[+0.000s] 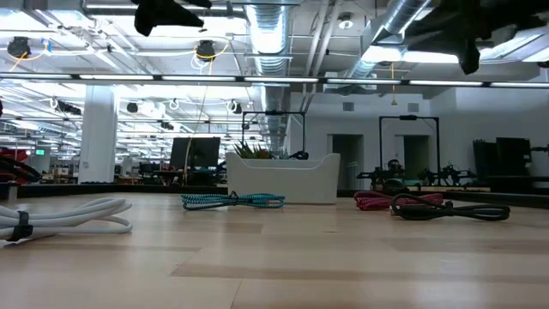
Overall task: Pick and place USB-C Cables
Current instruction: Put the pink charger cable into the gray bin
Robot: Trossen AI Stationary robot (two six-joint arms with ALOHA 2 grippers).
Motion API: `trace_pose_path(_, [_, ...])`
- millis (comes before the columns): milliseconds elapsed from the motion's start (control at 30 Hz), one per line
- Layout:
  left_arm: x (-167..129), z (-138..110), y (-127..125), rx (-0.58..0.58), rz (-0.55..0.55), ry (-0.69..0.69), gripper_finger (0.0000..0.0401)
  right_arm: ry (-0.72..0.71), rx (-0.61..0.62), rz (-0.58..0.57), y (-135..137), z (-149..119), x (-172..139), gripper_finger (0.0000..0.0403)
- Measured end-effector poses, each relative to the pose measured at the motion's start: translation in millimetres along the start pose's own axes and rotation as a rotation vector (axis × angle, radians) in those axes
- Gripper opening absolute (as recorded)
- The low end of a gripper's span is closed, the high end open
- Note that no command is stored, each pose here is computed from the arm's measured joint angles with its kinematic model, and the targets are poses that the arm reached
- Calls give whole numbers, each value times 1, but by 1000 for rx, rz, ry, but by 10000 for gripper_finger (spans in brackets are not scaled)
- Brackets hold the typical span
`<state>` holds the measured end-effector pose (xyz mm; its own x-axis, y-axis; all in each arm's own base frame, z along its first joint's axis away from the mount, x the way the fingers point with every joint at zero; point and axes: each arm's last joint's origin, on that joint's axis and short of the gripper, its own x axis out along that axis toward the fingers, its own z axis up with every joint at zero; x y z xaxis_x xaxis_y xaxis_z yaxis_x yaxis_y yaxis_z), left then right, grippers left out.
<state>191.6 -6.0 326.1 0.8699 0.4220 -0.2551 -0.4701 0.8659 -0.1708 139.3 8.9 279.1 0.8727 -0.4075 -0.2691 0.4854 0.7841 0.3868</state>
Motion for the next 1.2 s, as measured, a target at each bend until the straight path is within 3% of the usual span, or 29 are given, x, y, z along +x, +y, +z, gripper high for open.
trace_pose_path(200, [-11,-11,9,-42,-9,140,225,404,-168,-244,18,10,34,161])
trace_pose_path(367, [-22,-16,16,-82,-11,205,226,681,-286,-227,20,-15,68,169])
trace_pose_path(533, [-27,-14,18,-81,-20,194,226,885,-376,-225,8,-42,93,211])
trace_pose_path(767, [-24,-16,16,-51,-20,216,226,1022,-577,-88,-5,-50,111,277])
trace_pose_path(900, [-22,-18,16,-46,-18,224,226,1059,-739,-7,-11,-51,116,281])
trace_pose_path(1200, [-22,-17,16,-45,-6,218,226,1151,-828,25,-31,-66,144,281])
